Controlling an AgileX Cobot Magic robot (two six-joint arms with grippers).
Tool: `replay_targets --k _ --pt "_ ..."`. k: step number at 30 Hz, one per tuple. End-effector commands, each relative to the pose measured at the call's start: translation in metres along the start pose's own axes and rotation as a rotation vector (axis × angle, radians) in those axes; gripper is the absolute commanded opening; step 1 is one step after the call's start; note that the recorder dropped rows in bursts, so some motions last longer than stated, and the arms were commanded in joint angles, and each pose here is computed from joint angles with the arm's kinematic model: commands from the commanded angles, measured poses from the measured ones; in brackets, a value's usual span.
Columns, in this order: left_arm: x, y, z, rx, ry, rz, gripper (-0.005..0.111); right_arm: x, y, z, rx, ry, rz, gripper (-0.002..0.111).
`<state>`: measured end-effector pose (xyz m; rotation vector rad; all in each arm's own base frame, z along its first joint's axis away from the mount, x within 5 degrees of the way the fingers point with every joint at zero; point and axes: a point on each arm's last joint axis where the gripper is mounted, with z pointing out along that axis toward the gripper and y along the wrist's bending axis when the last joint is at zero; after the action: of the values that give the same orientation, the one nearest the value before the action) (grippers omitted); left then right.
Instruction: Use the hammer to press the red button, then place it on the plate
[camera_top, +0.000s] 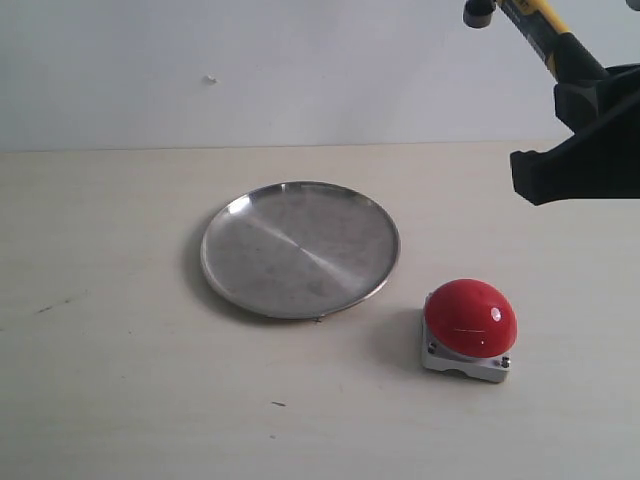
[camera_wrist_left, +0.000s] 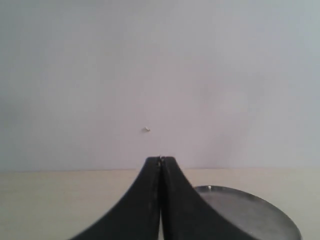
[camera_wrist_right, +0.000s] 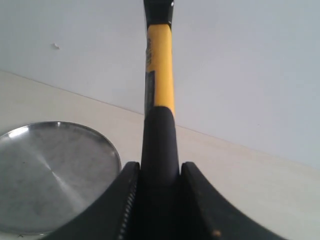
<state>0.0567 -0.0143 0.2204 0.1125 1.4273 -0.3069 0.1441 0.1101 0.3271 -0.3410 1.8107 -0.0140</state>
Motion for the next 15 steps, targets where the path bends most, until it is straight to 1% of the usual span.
replay_targets --k 1,7,15 --pt "0.0085 -0.0026 -0.0034 0.032 0.077 0.017 0.000 -0.0065 -0.0025 -0.0031 -0.003 -0.048 -0.022 0.000" --pt "0.0149 -0.0042 -0.0042 0.049 0.148 0.010 0.000 -0.0079 0.0041 -0.0035 -0.072 -0.067 -0.109 0.000" --pt "0.0160 -0.0045 -0.0044 0.053 0.161 0.010 0.000 -0.0083 0.0060 -0.0036 -0.093 -0.072 -0.110 0.000"
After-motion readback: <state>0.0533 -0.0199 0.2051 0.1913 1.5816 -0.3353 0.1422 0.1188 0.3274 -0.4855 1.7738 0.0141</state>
